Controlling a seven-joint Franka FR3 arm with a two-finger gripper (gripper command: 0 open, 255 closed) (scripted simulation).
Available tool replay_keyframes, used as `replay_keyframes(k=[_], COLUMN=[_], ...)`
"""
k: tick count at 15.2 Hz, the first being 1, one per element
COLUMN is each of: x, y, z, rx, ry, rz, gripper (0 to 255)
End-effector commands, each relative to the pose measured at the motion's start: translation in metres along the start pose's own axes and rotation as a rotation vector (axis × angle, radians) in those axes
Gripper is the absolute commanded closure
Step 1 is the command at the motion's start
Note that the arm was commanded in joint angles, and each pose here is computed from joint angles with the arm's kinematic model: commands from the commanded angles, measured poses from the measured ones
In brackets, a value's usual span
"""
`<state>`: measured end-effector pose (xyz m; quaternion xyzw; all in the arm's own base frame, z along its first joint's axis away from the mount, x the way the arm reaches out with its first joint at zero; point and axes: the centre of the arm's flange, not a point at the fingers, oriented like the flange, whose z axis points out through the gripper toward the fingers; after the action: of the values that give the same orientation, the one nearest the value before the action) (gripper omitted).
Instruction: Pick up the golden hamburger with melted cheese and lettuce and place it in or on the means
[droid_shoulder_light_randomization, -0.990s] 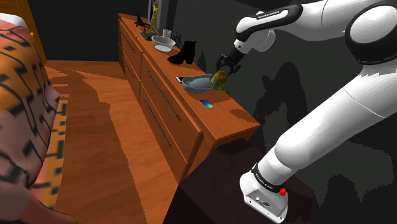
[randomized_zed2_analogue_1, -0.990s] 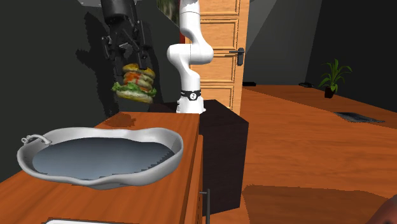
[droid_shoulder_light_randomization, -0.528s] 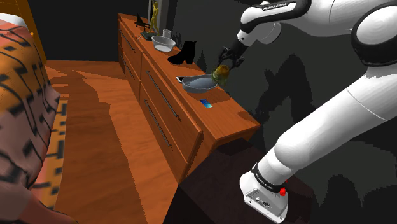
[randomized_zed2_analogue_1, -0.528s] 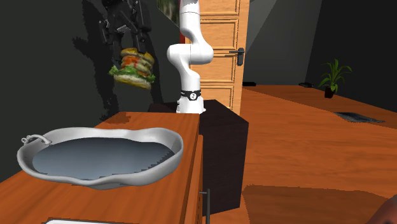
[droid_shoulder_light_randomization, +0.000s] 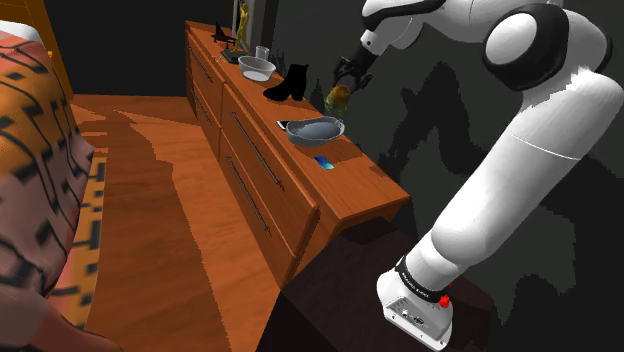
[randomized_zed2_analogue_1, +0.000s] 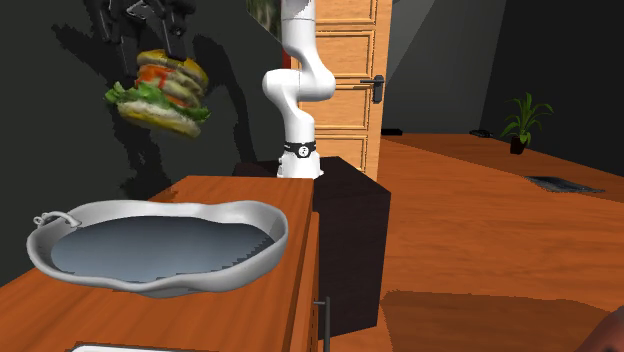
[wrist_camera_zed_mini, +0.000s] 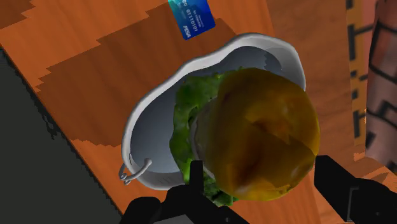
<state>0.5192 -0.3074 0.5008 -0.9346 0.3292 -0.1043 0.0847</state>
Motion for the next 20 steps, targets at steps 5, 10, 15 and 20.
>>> replay_keyframes(k=[5, 10, 15, 20], x=[0.072, 0.069, 0.065, 0.061], y=[-0.022, -0.016, -0.01, -0.004], z=[-0.003, 0.022, 0.048, 0.073], rx=[0.001, 0.001, 0.001, 0.001], ry=[0.0, 0.0, 0.0, 0.0], rz=[-0.002, -0.002, -0.002, -0.002], gripper=[255, 255, 255, 255])
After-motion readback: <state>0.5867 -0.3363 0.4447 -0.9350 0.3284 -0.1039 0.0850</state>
